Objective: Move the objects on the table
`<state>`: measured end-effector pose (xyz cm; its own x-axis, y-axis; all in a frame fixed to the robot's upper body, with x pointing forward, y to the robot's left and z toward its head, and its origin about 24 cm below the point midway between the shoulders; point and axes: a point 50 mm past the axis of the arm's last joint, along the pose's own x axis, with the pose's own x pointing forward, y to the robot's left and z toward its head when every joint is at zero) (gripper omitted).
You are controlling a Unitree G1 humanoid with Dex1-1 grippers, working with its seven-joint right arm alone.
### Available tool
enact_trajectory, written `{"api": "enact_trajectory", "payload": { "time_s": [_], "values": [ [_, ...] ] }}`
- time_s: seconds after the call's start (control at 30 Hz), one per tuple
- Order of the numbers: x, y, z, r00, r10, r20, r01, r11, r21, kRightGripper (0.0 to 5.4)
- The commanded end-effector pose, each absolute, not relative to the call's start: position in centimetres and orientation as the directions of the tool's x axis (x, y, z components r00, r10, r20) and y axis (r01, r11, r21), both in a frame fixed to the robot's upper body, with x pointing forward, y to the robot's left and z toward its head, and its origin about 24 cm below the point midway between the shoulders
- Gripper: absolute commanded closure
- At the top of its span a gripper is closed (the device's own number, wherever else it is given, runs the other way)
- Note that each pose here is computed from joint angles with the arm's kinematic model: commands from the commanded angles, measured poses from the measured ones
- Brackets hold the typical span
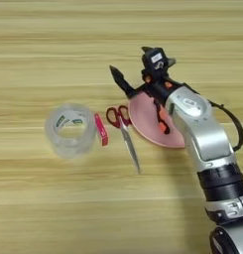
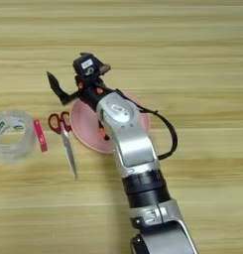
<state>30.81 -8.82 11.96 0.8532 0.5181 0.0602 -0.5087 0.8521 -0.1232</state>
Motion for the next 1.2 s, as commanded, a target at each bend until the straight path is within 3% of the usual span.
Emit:
{"api": "enact_trajectory", "payload": {
  "time_s": [0.03, 0.4, 0.6, 1.2],
  "values": [
    [31.3, -9.4, 14.9, 0.855, 0.481, 0.196, -0.459, 0.876, -0.149, 0.04],
    [33.1, -15.0, 13.8, 0.954, 0.241, 0.179, -0.208, 0.960, -0.185, 0.04],
    [33.9, -18.6, 12.7, 0.986, 0.100, 0.133, -0.078, 0.984, -0.162, 0.04],
    [33.1, -22.4, 7.8, 0.999, -0.033, -0.014, 0.030, 0.982, -0.188, 0.04]
  ]
}}
